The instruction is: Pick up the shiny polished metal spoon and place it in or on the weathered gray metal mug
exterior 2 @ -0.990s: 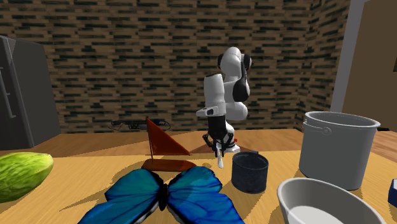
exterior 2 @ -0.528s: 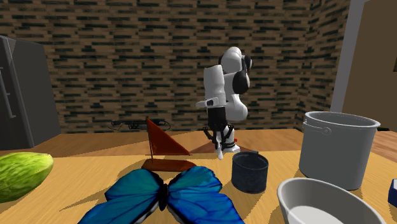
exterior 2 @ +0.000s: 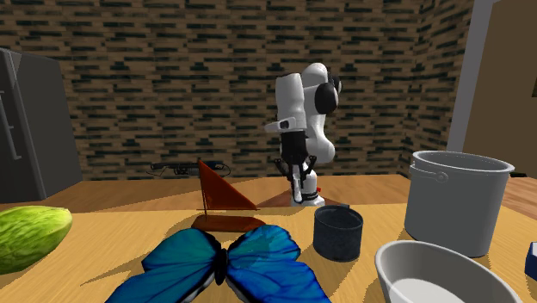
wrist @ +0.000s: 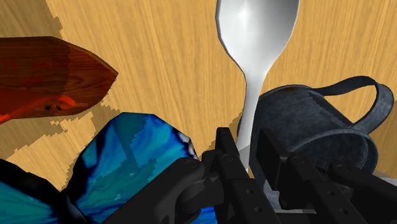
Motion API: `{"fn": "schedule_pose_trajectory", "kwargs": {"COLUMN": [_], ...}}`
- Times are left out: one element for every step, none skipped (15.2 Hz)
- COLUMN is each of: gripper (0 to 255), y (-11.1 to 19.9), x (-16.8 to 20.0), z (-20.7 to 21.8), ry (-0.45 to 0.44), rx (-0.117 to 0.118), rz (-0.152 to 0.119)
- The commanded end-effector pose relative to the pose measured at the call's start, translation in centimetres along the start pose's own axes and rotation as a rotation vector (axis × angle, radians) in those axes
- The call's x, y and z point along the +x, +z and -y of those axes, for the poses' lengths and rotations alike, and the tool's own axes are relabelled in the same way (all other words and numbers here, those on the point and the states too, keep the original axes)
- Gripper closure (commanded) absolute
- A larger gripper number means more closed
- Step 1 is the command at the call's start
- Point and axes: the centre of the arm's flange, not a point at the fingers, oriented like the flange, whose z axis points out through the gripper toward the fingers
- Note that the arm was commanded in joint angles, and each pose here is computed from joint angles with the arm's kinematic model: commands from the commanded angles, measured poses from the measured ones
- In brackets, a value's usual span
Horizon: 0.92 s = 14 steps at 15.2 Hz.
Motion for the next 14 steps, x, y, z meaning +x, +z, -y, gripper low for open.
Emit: {"fn": "schedule_pose_trajectory", "kwargs": {"gripper": [255,255,255,255,255,255,255,255,255,255,255,255,255,255], "y": [-1.0,-1.5,-2.0,-2.5,-3.0,-3.6,-3.9,-3.7,-3.5,-3.3,-3.1,-2.9,-2.8,-2.6], "x": [0.2,0.3,0.5,0.6,0.7,0.8,0.9,1.6,2.3,3.0,3.8,4.5,5.2,5.9], "z": [0.1,0.2,0.2,0.3,0.4,0.4,0.5,1.6,2.6,3.7,4.8,5.9,7.0,8.1], "ry": [0.000,0.000,0.000,0.000,0.000,0.000,0.000,0.000,0.000,0.000,0.000,0.000,0.000,0.000], "rx": [0.000,0.000,0.000,0.000,0.000,0.000,0.000,0.000,0.000,0.000,0.000,0.000,0.000,0.000], "rz": [0.001,0.001,0.001,0.001,0.001,0.001,0.001,0.001,0.001,0.001,0.001,0.001,0.001,0.001]}}
